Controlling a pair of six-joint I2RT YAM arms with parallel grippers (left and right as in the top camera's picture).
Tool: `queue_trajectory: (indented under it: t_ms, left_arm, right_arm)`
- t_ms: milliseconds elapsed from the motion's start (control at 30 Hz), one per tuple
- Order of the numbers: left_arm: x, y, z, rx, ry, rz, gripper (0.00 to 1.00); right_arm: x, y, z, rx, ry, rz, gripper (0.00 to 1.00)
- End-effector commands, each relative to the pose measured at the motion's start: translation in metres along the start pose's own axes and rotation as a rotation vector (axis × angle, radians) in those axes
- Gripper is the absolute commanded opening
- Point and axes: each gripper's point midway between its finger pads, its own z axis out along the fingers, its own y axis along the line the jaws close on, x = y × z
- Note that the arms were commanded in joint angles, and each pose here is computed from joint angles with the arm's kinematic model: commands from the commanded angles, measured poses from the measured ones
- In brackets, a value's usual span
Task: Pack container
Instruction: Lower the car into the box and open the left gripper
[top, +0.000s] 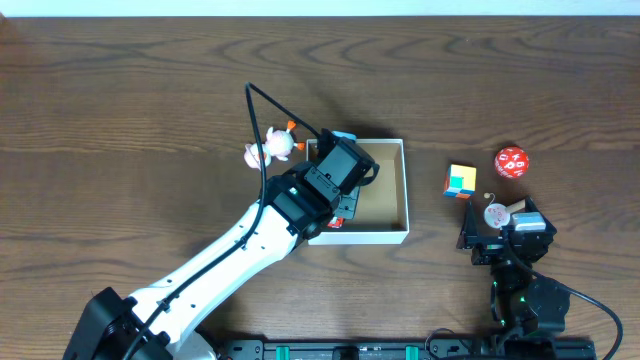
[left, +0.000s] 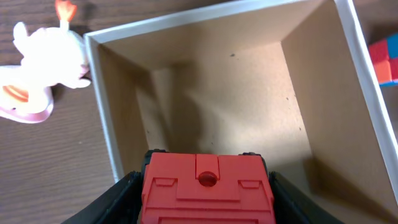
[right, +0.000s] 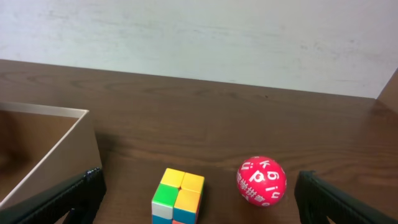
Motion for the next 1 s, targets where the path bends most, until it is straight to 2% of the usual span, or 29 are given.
queue_trajectory:
  t_ms: [0,400,967]
  left_arm:
    - [-0.013,0.003,-0.005,-0.021,-0.041,-0.070,0.35]
    - [-0.020,0.005,-0.005,-0.030,-0.074,-0.181,0.34]
    - [0.000,0.009,0.033,-0.105,0.017,-0.151,0.34]
  right_arm:
    - [0.001,0.003,0.000,-0.010,0.000,-0.010,0.99]
    - [0.001,0.003,0.000,-0.010,0.000,-0.010,0.99]
    - [0.001,0.003,0.000,-0.010,0.000,-0.010,0.99]
